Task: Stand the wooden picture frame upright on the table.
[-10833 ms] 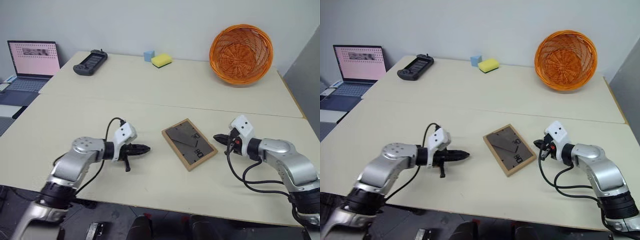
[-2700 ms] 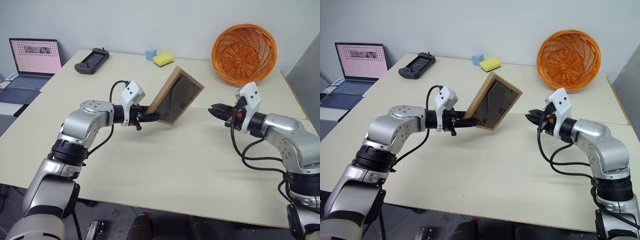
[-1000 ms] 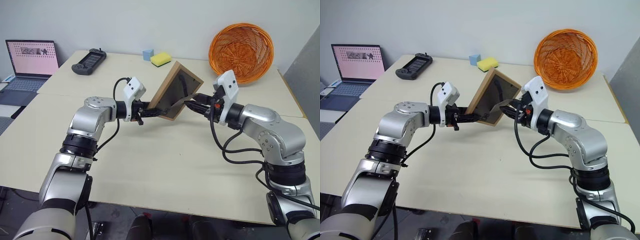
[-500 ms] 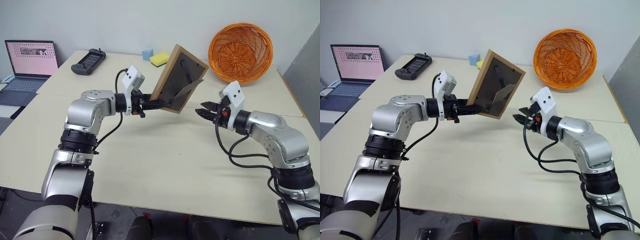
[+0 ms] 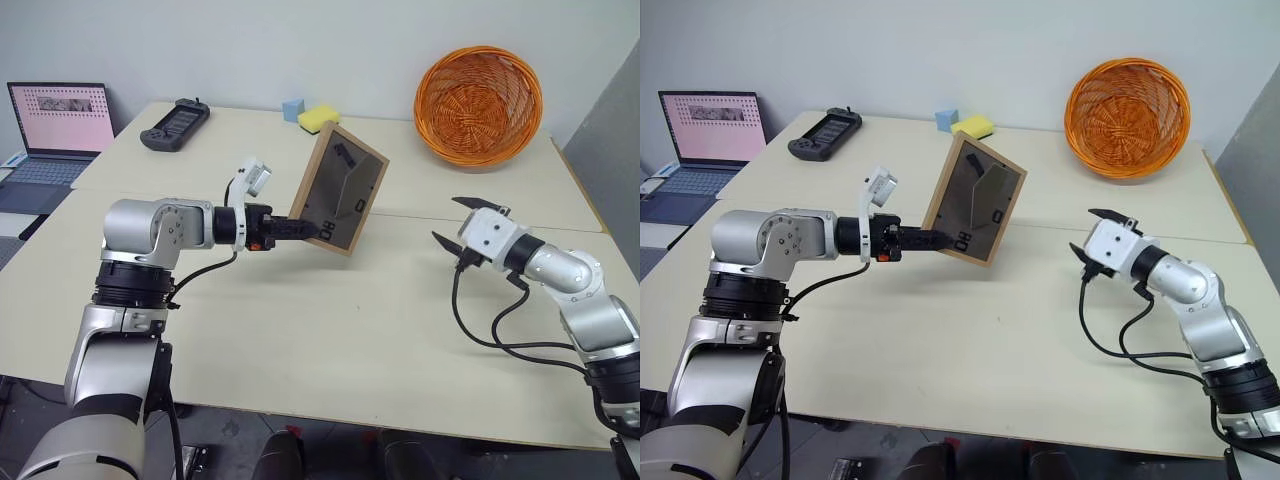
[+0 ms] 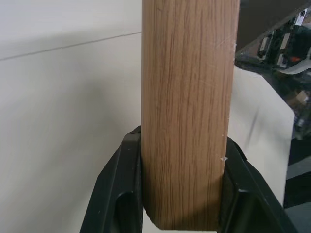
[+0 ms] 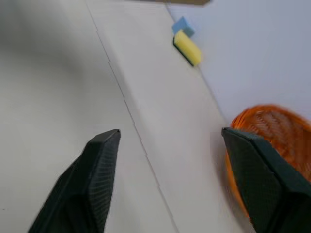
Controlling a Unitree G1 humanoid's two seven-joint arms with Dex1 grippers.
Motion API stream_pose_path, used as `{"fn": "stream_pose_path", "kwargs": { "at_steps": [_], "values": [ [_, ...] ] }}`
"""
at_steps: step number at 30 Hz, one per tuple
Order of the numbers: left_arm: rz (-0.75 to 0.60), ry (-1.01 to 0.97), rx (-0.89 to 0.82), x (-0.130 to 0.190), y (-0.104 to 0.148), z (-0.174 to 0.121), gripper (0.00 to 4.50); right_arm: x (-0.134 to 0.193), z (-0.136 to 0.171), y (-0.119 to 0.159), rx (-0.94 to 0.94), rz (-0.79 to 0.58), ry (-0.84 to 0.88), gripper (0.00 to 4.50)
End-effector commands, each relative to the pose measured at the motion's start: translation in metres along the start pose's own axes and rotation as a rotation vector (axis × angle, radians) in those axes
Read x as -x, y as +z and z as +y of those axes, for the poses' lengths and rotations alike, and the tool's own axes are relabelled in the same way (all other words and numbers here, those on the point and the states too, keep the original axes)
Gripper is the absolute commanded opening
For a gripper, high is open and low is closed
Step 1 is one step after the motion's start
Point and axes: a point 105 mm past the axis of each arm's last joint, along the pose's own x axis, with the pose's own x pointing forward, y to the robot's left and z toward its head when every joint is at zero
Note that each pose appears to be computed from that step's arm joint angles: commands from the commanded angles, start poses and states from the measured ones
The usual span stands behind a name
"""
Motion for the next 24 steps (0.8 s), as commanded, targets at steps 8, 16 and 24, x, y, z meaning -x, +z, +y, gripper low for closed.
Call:
{"fn": "stream_pose_path", "kwargs": {
  "at_steps": [8,16,24],
  "values": [
    [-0.001,-0.184,0.185,0.002,0.006,-0.048,1.31,-0.012,-0.014,0.039,0.429,-0.258,-0.251,3.84],
    [0.025,-0.241,0.204,-0.003,-0.004,-0.061,1.31,-0.017,-0.017,0.044,0.506,-0.325,-0.341,3.84],
    [0.014,-0.243,0.207,-0.002,0.003,-0.065,1.31,-0.017,-0.011,0.043,0.525,-0.36,-0.353,3.84]
  ]
}}
